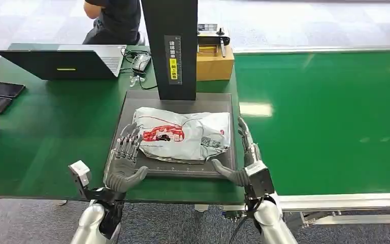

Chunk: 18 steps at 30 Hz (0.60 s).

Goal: Moved the parcel from conveyor to table for the left to box.

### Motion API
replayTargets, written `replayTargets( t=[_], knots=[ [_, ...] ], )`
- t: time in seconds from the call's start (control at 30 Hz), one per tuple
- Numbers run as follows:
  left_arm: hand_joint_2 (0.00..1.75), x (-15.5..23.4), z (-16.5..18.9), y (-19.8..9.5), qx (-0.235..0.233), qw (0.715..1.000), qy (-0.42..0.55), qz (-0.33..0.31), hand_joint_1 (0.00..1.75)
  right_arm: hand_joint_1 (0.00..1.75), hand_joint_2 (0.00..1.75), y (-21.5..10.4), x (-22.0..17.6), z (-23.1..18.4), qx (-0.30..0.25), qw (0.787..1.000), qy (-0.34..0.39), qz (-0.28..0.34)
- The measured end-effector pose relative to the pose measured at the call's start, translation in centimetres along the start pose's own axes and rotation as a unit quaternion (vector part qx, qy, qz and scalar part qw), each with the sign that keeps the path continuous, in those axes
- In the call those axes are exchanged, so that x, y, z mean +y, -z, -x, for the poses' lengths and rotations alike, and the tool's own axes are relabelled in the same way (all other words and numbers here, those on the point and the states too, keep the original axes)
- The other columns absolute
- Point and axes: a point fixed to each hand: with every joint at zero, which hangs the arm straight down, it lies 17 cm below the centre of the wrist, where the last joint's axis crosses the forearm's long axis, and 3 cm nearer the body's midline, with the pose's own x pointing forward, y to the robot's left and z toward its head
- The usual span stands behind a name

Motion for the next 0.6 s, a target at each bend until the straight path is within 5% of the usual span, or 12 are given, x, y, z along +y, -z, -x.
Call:
replayTargets(
  t=[0.6],
  knots=[
    [1.75,-2.0,-1.3,0.5,-0.016,0.999,0.019,0.031,0.0,0.0,1.75,-2.2,-2.8,-1.3,0.014,0.999,0.011,0.029]
  ],
)
